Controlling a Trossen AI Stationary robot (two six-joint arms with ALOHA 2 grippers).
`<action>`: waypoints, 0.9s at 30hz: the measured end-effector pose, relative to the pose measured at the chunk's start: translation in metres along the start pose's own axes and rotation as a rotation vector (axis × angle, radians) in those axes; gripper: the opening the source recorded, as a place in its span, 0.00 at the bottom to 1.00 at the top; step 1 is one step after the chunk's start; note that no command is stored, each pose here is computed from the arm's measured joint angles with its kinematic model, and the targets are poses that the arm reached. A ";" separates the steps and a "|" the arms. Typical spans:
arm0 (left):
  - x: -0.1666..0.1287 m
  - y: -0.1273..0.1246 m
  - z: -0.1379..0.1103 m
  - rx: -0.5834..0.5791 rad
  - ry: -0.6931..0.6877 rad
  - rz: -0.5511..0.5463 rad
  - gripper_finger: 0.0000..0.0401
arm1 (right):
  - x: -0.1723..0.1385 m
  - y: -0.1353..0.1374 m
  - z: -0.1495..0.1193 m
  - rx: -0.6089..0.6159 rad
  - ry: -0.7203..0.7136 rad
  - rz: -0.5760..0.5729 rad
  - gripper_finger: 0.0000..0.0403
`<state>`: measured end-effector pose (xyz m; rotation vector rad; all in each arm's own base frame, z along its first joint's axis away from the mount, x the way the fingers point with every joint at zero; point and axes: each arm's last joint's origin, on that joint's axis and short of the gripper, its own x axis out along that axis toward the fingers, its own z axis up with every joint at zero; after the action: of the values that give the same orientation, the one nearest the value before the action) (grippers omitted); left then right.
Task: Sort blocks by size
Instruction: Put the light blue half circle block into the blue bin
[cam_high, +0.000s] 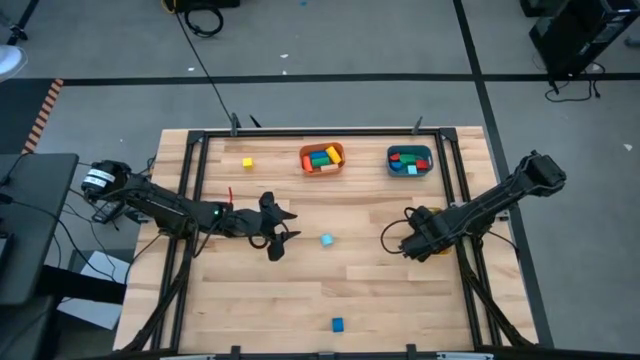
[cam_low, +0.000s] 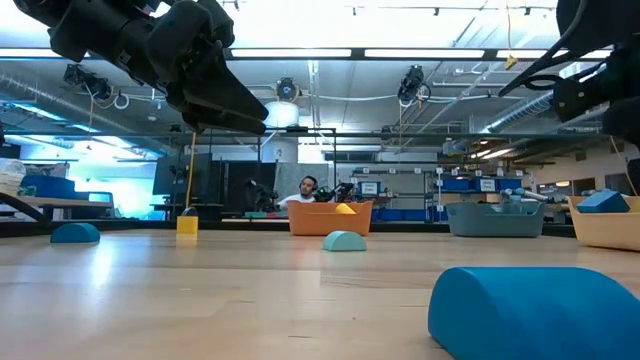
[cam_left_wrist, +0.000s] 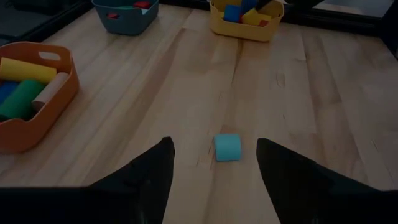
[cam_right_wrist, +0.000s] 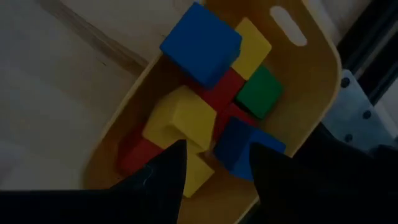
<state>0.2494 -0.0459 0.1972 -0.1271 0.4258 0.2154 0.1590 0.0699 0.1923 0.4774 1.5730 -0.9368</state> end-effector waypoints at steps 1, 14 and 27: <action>0.000 0.000 0.000 0.000 0.000 0.000 0.59 | 0.000 0.000 0.000 -0.006 0.001 -0.004 0.47; 0.000 0.000 0.000 -0.001 0.000 0.000 0.59 | -0.051 0.030 0.001 -0.026 -0.572 0.227 0.51; 0.000 0.000 0.000 -0.001 -0.002 0.000 0.59 | -0.041 0.109 0.035 -0.379 -0.731 0.454 0.66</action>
<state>0.2495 -0.0459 0.1974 -0.1283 0.4238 0.2161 0.2716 0.1154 0.1992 0.1699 0.8820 -0.3727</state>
